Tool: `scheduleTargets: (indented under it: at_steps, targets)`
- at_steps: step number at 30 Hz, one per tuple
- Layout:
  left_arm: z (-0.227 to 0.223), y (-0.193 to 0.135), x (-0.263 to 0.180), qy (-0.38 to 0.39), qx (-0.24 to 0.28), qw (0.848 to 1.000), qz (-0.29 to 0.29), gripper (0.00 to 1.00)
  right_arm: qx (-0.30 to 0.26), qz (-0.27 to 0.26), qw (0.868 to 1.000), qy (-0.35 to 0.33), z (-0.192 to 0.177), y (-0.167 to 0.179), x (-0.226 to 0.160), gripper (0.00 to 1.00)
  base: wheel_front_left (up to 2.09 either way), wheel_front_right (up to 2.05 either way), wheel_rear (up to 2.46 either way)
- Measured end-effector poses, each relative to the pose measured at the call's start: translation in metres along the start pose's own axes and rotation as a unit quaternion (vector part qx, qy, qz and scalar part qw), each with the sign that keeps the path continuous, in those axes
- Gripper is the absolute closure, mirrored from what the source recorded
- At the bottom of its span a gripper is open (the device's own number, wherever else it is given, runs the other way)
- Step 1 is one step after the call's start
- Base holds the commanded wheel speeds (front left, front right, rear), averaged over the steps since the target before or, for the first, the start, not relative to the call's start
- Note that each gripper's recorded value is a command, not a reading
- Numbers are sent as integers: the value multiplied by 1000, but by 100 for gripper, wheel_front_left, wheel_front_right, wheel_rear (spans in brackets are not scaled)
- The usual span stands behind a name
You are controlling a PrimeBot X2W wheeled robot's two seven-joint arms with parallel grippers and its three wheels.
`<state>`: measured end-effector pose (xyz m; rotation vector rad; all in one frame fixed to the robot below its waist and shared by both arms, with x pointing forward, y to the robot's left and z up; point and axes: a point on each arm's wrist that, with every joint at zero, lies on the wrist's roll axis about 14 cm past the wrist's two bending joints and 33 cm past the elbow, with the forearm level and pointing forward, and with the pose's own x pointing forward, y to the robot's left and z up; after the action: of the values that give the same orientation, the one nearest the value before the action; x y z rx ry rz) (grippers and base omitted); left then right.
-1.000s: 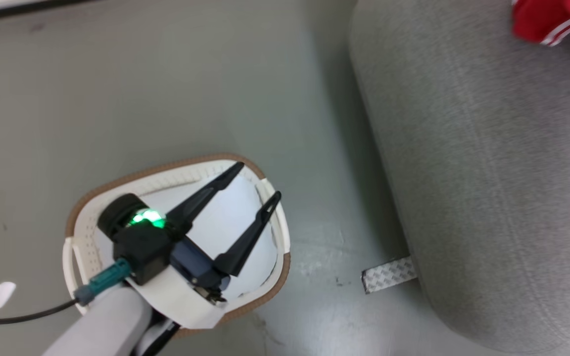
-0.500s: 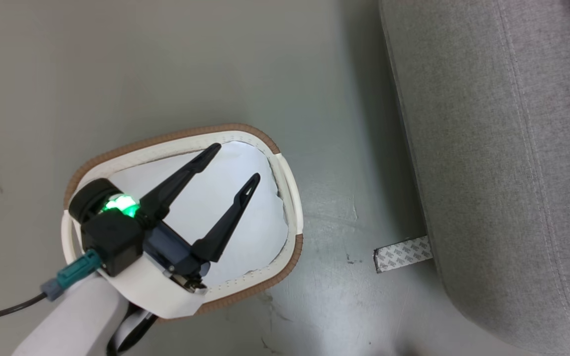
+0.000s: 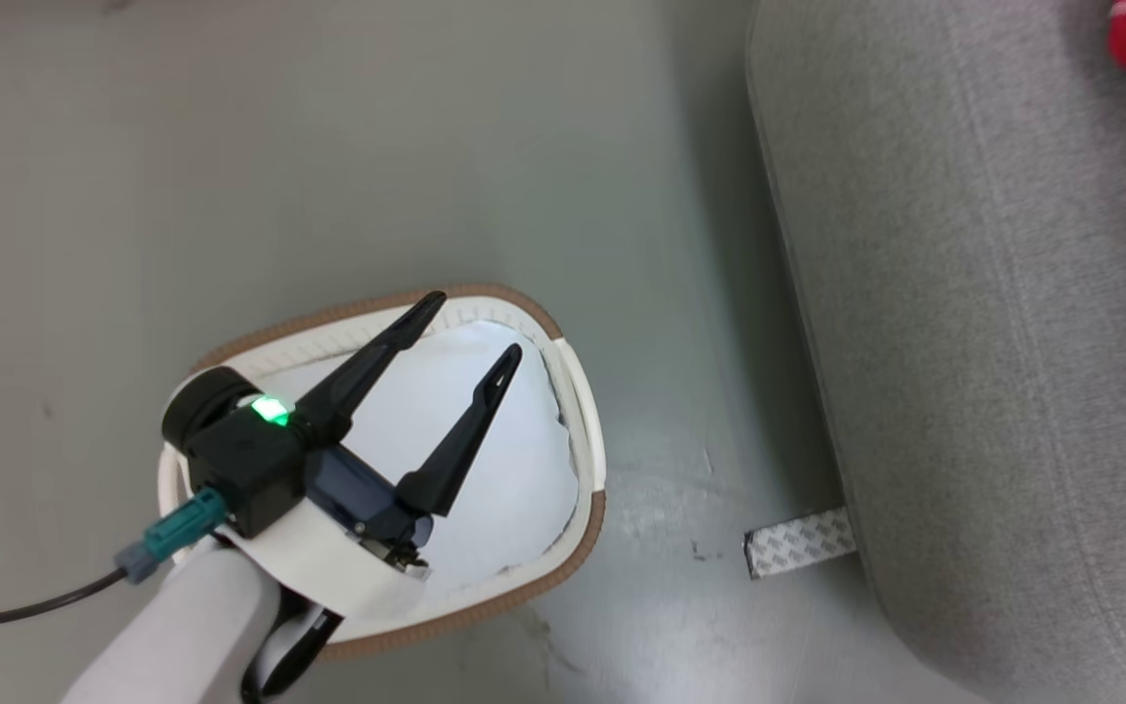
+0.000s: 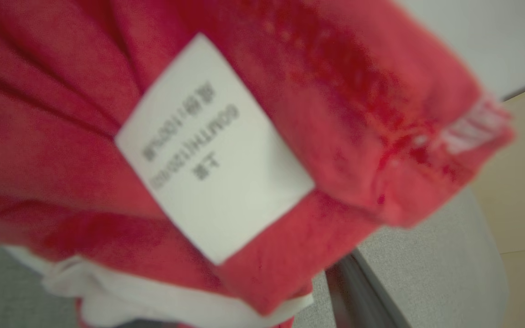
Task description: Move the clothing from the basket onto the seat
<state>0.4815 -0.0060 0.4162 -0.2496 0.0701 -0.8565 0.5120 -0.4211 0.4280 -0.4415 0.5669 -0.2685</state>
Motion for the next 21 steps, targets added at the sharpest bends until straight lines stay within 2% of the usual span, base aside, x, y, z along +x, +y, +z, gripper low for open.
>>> scheduleTargets:
  at_steps: [5, 10, 13, 17, 21]
  targets:
    - [24, -5, -3, -16, 13, 1000, 20, 0, 4, 15, 1000, 2, 0, -8, -25, 0, 0, 0, 0]
    - [53, -8, -10, -39, 31, 998, 49, 0, -2, 21, 999, -50, 23, -26, -56, 0, 0, 0, 0]
    - [73, -6, -17, -55, 53, 995, 71, 0, 14, 33, 996, -85, 40, -27, -75, 0, 0, 0, 0]
    - [99, -7, -31, -80, 66, 989, 104, 0, 32, 49, 988, -145, 64, -28, -102, 0, 0, 0, 0]
    - [131, -2, -51, -115, 85, 979, 148, 0, 45, 61, 973, -220, 99, -26, -131, 0, 0, 0, 0]
